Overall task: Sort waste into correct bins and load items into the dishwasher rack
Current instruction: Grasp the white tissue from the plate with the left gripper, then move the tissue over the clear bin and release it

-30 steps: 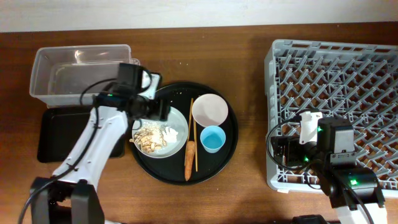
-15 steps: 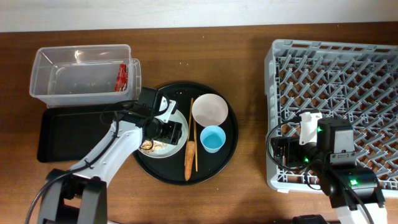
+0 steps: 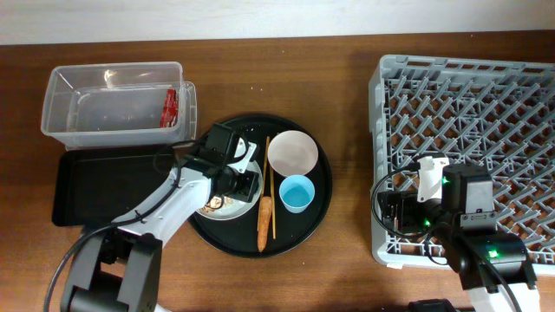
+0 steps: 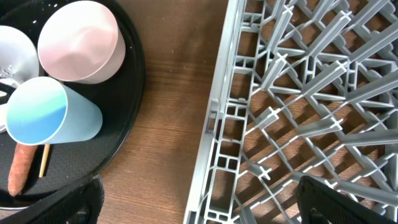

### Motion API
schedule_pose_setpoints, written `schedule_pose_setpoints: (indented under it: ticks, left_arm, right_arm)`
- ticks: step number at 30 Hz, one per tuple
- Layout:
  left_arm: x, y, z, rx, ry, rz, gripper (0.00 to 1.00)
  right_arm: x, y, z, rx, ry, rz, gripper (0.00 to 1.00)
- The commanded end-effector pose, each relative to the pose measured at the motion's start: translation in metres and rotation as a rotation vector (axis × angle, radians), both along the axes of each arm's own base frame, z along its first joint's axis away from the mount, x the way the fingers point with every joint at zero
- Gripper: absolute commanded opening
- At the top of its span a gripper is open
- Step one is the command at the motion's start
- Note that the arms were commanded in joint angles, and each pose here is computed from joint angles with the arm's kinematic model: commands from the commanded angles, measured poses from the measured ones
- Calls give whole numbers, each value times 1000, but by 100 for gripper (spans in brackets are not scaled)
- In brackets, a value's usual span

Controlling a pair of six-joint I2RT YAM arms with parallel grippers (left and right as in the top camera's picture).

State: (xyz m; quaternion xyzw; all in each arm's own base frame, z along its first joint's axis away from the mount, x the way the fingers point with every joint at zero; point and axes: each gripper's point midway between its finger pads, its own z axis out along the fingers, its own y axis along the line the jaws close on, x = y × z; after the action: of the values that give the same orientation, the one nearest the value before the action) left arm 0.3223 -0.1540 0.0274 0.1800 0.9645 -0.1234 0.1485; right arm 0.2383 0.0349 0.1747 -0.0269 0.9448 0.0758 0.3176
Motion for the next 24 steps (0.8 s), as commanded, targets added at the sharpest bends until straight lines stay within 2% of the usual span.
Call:
schedule_pose_setpoints:
  ticks: [1, 3, 4, 7, 8, 11, 14, 16, 18, 20, 21, 24]
  left_arm:
    - [-9, 3, -9, 21, 34, -6, 53]
    - [-12, 4, -11, 28, 51, -6, 51]
    - [-13, 5, -12, 29, 55, -6, 46]
    - [-13, 4, -12, 29, 53, -6, 20]
    - [-12, 4, -12, 28, 51, -6, 17]
    - [-5, 8, -9, 52, 26, 5, 0]
    - [14, 9, 11, 58, -28, 24, 1]
    - [37, 22, 41, 36, -97, 78, 0]
    - [72, 54, 91, 2, -226, 183, 0]
    - [96, 85, 126, -7, -325, 268, 0]
    - [117, 119, 152, 14, -427, 355, 0]
    - [150, 167, 176, 9, -587, 462, 1]
  right_arm:
    - [2, 0, 7, -7, -22, 6, 98]
    - [2, 0, 7, -7, -20, 6, 98]
    - [2, 0, 7, -7, -20, 6, 98]
    - [2, 0, 7, -7, -20, 6, 98]
    - [2, 0, 7, -7, -20, 6, 98]
    - [2, 0, 7, -7, -20, 6, 98]
    - [2, 0, 7, -7, -20, 6, 98]
    - [2, 0, 7, -7, -20, 6, 98]
    - [2, 0, 7, -7, -20, 6, 98]
    - [2, 0, 7, -7, -20, 6, 98]
    - [2, 0, 7, -7, -20, 6, 98]
    - [2, 0, 7, -7, -21, 6, 98]
